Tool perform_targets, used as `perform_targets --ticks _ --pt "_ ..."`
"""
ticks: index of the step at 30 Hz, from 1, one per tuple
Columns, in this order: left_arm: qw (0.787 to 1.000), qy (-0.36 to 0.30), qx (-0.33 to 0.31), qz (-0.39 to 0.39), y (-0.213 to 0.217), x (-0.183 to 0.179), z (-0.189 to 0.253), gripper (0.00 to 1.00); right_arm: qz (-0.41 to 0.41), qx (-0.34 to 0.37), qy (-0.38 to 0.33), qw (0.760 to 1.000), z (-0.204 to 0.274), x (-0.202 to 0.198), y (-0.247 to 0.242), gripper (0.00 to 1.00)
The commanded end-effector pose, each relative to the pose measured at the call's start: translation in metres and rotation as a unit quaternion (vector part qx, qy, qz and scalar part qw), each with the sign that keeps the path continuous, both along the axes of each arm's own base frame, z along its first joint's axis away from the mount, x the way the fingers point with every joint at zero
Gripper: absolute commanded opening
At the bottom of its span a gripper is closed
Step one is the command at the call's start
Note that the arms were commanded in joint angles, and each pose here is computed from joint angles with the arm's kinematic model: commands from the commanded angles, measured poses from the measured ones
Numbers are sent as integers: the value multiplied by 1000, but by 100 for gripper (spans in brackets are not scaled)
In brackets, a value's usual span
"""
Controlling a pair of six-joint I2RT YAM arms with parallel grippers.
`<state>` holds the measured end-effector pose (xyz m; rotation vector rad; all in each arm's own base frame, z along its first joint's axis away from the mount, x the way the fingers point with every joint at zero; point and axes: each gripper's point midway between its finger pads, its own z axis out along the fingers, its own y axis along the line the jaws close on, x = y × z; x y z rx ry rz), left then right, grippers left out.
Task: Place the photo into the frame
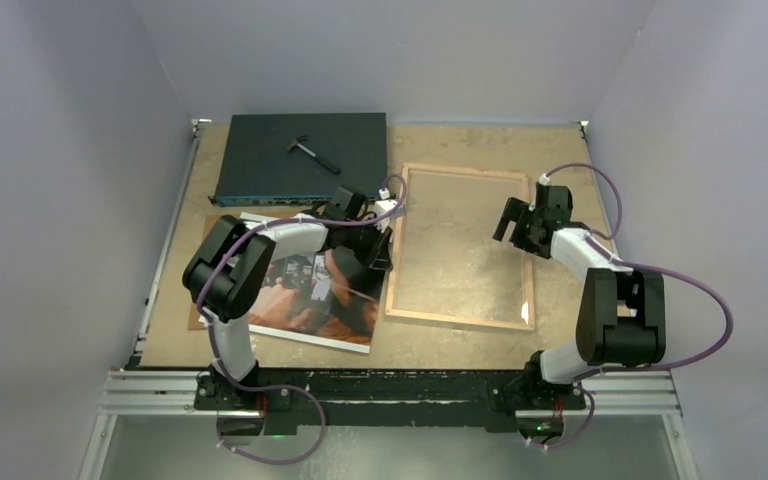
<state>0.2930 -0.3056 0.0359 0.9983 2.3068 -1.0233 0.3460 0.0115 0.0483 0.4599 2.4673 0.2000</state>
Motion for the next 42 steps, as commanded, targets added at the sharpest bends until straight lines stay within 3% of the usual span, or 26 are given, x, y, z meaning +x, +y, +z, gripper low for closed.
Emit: perform_targets --ticks 1,21,29,42 --pt "1000 -17 15 11 6 8 -10 0 3 12 11 1000 -8 -5 5 93" --pt "1000 -20 12 11 3 11 -7 0 17 56 17 998 -26 -13 22 89" --pt "1000 -20 11 10 2 13 -7 0 41 113 17 993 -26 -22 47 86" --pt "1000 -17 13 10 3 12 -11 0 109 233 -53 965 40 -27 91 87"
